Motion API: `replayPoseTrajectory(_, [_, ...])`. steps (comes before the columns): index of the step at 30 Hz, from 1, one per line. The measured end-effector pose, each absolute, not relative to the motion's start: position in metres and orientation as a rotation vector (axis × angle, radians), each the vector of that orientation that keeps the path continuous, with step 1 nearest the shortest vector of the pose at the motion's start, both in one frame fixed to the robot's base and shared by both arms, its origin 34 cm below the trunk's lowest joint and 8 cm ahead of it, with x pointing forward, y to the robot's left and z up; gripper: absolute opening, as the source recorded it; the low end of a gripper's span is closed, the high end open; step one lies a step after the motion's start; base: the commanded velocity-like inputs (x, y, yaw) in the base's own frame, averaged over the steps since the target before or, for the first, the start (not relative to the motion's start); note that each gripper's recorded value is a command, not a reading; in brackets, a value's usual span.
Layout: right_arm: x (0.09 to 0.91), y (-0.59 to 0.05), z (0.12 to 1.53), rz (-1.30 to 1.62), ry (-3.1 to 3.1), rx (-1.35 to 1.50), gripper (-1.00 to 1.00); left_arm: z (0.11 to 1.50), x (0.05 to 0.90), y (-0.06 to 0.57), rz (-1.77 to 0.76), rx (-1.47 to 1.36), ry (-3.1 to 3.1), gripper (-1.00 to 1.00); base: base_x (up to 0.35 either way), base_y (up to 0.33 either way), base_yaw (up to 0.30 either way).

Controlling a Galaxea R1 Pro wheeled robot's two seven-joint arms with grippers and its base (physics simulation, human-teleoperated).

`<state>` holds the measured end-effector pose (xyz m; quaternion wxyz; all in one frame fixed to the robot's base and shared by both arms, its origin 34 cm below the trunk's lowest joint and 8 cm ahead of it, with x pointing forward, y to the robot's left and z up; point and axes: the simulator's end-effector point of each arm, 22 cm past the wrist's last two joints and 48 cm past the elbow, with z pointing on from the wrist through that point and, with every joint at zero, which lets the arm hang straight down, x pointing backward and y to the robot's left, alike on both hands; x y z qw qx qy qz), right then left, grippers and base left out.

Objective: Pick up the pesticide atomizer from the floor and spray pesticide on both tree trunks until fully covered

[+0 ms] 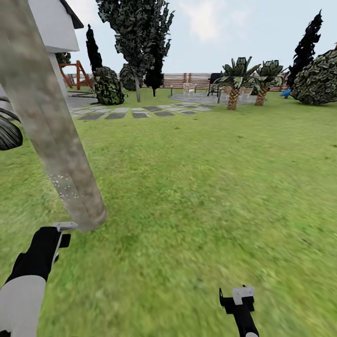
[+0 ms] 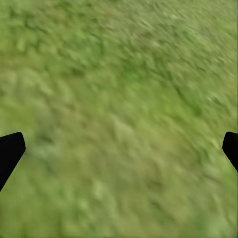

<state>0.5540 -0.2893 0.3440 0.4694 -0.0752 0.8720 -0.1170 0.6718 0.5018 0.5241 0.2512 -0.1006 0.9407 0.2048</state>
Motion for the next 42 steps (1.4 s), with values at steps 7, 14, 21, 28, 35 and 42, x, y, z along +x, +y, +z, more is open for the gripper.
replayPoseTrajectory(7, [0.554, -0.288, 0.344, -0.285, 2.138, -0.186, 1.0, 0.522, 0.673, 0.5, 0.554, -0.268, 2.554, -1.0, 0.155, -0.262, 0.277])
replayPoseTrajectory(14, [0.554, -0.288, 0.344, -0.285, 2.138, -0.186, 1.0, 0.519, 0.672, 0.498, 0.558, -0.252, 2.564, -1.0, 0.229, -0.203, 0.125])
replayPoseTrajectory(21, [0.553, -0.289, 0.344, -0.286, 2.138, -0.188, 1.0, 0.502, 0.662, 0.498, 0.549, -0.257, 2.605, -1.0, 0.222, -0.205, 0.002])
replayPoseTrajectory(28, [0.553, -0.288, 0.344, -0.285, 2.138, -0.187, 1.0, 0.464, 0.661, 0.485, 0.492, -0.195, 2.59, -1.0, 0.234, -0.201, 0.0])
replayPoseTrajectory(35, [0.554, -0.288, 0.344, -0.284, 2.139, -0.187, 1.0, 0.464, 0.664, 0.483, 0.488, -0.189, 2.574, -1.0, 0.242, -0.196, 0.093])
replayPoseTrajectory(42, [0.554, -0.287, 0.344, -0.283, 2.139, -0.186, 1.0, 0.462, 0.667, 0.475, 0.422, -0.239, 2.563, -1.0, 0.242, -0.196, 0.269])
